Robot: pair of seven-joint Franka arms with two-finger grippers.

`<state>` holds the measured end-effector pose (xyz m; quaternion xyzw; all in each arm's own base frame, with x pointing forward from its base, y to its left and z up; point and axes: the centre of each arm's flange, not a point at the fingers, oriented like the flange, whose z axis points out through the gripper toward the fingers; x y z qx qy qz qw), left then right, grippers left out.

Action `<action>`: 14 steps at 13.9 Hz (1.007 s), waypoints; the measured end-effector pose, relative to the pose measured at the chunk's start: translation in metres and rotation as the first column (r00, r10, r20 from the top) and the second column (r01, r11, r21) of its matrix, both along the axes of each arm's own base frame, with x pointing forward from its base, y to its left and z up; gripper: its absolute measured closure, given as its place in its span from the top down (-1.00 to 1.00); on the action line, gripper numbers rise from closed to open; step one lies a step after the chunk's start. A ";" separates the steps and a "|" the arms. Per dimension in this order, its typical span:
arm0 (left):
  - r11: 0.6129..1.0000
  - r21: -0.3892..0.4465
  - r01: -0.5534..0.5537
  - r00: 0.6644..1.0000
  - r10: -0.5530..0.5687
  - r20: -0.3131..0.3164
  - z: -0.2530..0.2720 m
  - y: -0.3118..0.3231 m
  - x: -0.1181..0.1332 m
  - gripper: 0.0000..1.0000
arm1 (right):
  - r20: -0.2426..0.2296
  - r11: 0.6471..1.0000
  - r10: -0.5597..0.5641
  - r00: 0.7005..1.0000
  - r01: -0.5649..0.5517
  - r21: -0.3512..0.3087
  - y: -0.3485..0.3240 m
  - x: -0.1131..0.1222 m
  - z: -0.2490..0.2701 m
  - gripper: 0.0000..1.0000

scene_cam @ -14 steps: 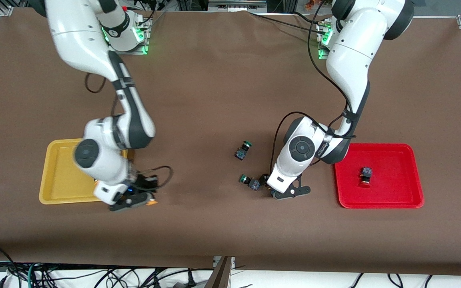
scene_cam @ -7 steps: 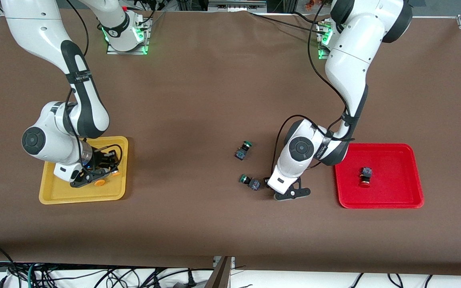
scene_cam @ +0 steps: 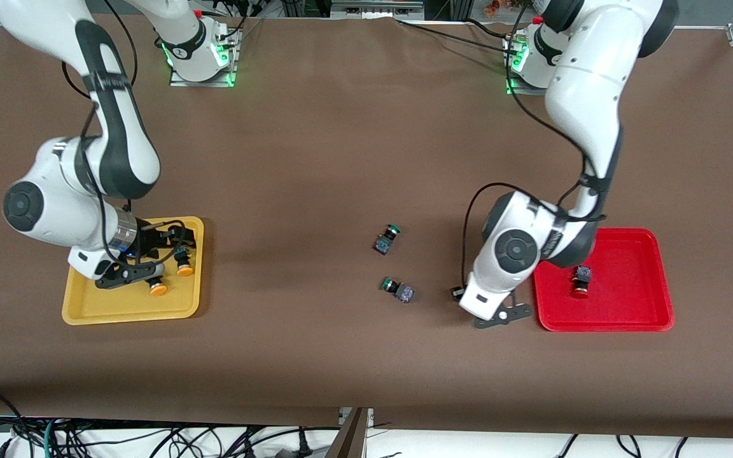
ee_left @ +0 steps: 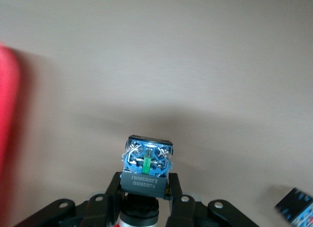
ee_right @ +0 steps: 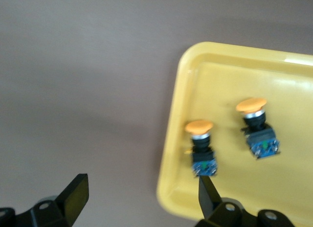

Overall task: Place red and yellow buttons in trays
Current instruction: 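Carry the red button to the red tray with the left gripper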

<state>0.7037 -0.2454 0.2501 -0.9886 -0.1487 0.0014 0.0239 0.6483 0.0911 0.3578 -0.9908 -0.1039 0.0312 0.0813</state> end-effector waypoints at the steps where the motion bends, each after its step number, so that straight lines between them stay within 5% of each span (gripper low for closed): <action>1: 1.000 0.019 -0.001 0.999 0.002 -0.032 0.021 0.016 0.000 -0.18 | -0.004 1.000 -0.013 1.000 0.013 -0.007 0.011 -0.003 0.026 0.99; 6: 0.967 0.007 0.256 0.951 -0.250 -0.180 0.081 0.148 0.006 -0.18 | -0.009 0.994 -0.078 0.997 0.077 -0.080 0.029 -0.039 0.130 0.99; 10: 0.920 -0.064 0.387 0.898 -0.392 -0.202 0.077 0.290 0.007 -0.18 | 0.013 0.992 -0.074 0.997 0.075 -0.102 0.018 -0.065 0.184 1.00; 14: 0.914 -0.066 0.400 0.903 -0.406 -0.139 0.012 0.370 -0.003 -0.18 | 0.004 0.988 -0.059 0.998 0.059 -0.144 0.016 -0.069 0.185 1.00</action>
